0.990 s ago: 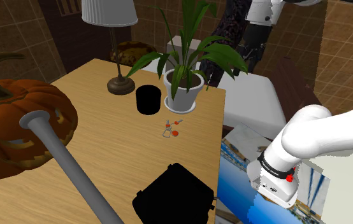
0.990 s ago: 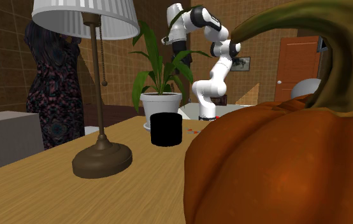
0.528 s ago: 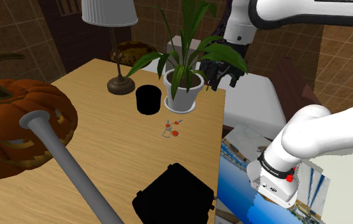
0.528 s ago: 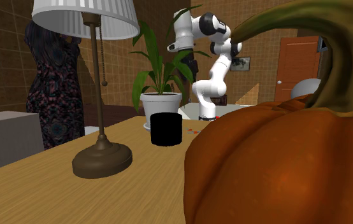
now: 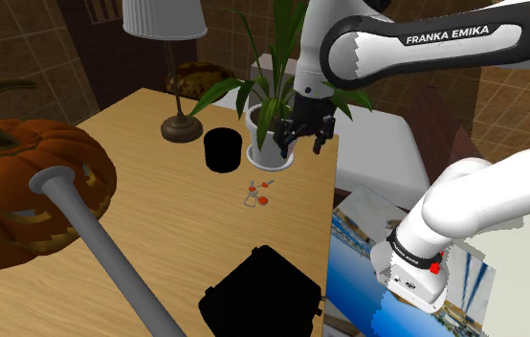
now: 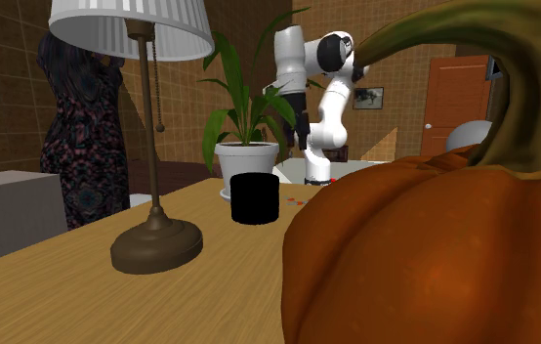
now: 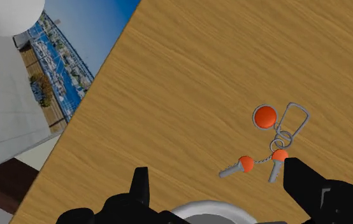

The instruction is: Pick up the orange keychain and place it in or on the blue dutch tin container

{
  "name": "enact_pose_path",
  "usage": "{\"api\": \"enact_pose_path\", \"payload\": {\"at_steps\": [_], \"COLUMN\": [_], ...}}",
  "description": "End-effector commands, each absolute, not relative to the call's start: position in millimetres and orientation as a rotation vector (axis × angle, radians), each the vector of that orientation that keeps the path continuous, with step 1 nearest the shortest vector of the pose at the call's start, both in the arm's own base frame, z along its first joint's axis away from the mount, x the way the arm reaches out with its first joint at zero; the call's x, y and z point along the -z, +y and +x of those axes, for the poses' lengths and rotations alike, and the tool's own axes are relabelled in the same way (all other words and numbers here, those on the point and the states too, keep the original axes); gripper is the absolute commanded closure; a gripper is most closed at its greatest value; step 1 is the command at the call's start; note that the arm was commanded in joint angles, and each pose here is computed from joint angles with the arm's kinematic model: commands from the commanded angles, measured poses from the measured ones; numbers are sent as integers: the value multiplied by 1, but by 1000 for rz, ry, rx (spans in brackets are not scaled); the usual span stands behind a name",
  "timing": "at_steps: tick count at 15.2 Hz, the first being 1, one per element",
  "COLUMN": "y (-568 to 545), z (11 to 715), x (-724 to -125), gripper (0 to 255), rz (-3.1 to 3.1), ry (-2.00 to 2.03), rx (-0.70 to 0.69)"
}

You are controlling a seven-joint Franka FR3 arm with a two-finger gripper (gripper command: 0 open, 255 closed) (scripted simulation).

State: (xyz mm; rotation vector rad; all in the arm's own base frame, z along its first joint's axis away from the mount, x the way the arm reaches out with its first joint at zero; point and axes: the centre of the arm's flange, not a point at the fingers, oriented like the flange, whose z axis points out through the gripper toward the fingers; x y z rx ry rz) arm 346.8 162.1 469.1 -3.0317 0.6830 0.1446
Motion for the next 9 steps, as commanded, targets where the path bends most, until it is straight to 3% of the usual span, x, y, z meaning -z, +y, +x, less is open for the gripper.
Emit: {"api": "enact_pose_path", "payload": {"at_steps": [1, 9], "y": [180, 243], "z": [359, 413], "x": [-452, -384], "gripper": [0, 0], "rz": [-3022, -2978], "ry": [756, 1024], "rx": [-139, -125]}}
